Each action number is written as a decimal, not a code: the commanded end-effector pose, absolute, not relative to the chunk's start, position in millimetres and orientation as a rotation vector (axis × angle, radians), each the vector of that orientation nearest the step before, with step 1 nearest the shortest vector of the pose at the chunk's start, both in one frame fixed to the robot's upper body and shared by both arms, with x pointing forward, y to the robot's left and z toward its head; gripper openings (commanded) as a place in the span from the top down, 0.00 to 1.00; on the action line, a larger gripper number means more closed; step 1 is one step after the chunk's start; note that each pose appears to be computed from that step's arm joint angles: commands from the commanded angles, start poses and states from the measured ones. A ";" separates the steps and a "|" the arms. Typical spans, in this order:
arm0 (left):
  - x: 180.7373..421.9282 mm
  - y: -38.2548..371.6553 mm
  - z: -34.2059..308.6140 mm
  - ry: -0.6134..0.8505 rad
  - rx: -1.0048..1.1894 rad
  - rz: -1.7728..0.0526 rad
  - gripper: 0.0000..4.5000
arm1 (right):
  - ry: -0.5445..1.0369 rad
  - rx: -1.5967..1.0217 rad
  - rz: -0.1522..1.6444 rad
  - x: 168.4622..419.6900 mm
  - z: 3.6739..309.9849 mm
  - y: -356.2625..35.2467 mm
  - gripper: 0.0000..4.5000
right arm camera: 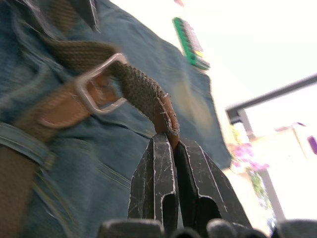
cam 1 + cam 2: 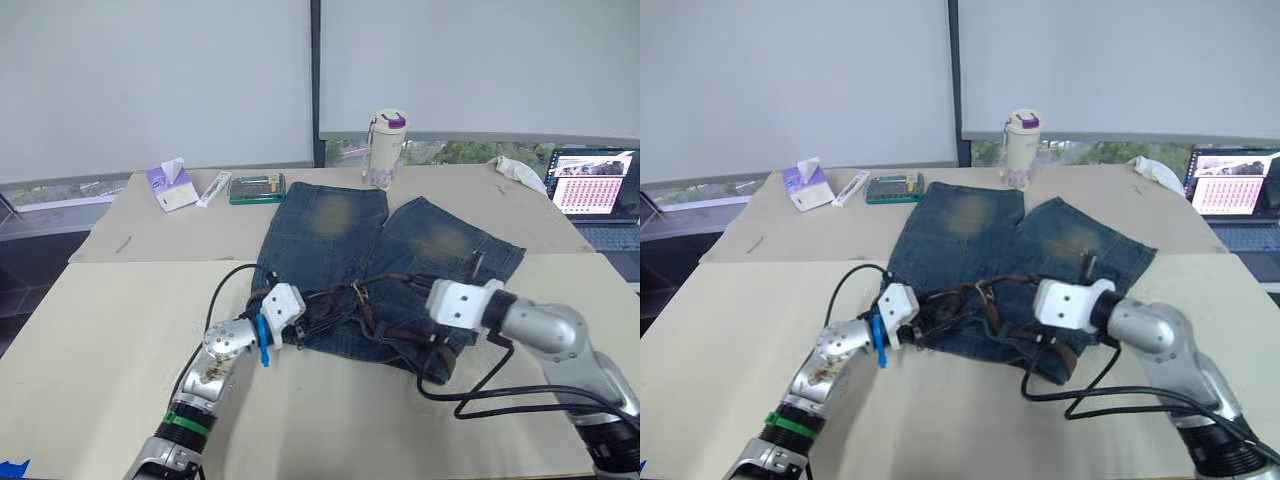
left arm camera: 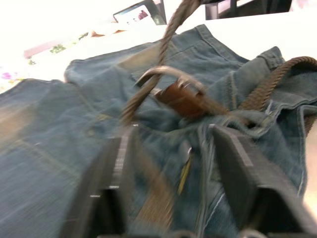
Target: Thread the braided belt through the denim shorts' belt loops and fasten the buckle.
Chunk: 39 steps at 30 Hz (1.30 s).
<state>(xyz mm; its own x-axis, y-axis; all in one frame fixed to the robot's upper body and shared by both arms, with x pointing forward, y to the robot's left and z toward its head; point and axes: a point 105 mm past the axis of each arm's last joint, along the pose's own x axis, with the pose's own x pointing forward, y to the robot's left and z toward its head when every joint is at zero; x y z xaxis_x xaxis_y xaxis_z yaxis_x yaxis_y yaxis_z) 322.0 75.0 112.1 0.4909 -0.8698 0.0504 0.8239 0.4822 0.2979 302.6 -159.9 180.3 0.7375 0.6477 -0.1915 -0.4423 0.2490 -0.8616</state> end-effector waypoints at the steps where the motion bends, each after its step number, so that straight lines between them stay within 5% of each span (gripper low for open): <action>1: 322.8 81.1 142.9 -0.332 0.184 -1.039 0.11 | -0.299 -1.121 0.725 296.3 206.7 -164.4 1.00; 3: 321.1 73.6 161.4 -0.391 0.157 -1.064 0.01 | -0.316 -1.132 0.731 295.5 213.9 -162.3 1.00; 18: 336.5 8.8 179.6 -0.403 0.210 -1.066 0.01 | -0.443 -1.104 0.803 296.7 232.4 -113.7 1.00; 32: 340.4 16.2 175.5 -0.359 0.208 -1.064 0.99 | -0.401 -1.097 0.807 297.5 224.3 -113.8 1.00; 39: 353.7 25.9 181.2 -0.280 -0.069 -1.004 1.00 | -0.381 -0.768 0.687 304.6 229.0 -122.6 0.46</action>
<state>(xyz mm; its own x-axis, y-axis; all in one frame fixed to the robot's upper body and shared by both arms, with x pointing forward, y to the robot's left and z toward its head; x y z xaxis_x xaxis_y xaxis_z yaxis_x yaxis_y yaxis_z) 350.7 23.2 162.2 0.5018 -0.8428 0.1947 0.8404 0.5283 0.1212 307.0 -120.2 214.2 0.7044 0.7094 -0.0212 -0.4572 0.4306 -0.7782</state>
